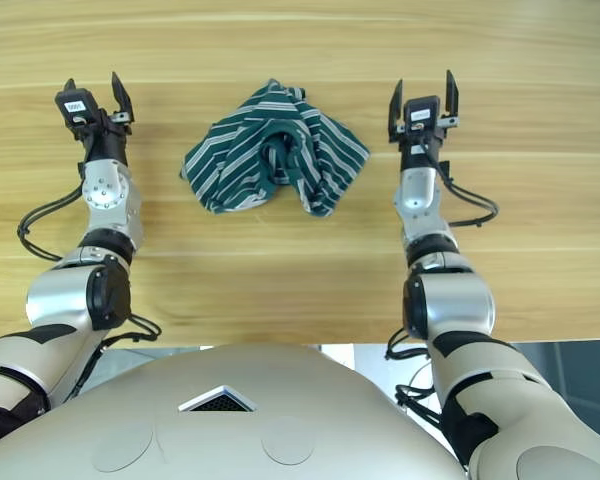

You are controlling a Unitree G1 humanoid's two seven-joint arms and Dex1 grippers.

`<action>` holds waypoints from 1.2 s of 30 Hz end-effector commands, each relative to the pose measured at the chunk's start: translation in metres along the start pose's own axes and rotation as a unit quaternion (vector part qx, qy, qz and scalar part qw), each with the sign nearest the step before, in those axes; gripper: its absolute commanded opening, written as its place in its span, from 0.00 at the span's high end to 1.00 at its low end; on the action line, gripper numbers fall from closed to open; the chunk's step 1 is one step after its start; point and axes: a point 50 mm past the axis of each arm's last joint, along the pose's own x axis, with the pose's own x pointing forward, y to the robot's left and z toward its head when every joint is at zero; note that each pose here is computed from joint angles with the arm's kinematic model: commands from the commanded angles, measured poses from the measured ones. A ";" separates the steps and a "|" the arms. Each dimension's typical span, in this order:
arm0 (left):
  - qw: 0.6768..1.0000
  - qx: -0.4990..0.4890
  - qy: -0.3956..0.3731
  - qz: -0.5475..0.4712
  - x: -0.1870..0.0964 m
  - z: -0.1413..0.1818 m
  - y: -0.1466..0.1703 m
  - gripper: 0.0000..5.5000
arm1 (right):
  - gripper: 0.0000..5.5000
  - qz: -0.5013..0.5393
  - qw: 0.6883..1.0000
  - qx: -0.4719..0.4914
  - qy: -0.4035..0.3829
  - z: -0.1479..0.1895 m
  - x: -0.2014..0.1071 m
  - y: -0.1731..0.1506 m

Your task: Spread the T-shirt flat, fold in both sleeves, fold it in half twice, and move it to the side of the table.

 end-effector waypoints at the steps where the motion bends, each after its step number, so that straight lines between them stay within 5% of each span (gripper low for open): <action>1: 1.000 -0.009 -0.013 0.006 0.006 0.007 -0.001 0.34 | 0.34 0.001 1.000 0.002 -0.002 0.000 -0.001 0.002; 8: 1.000 -0.008 -0.014 0.007 0.006 0.007 0.000 0.35 | 0.43 0.004 1.000 -0.003 -0.006 0.001 0.000 0.002; 36: 1.000 -0.008 -0.011 0.004 0.007 0.007 -0.001 0.35 | 0.43 -0.006 1.000 0.003 0.000 0.001 0.002 0.002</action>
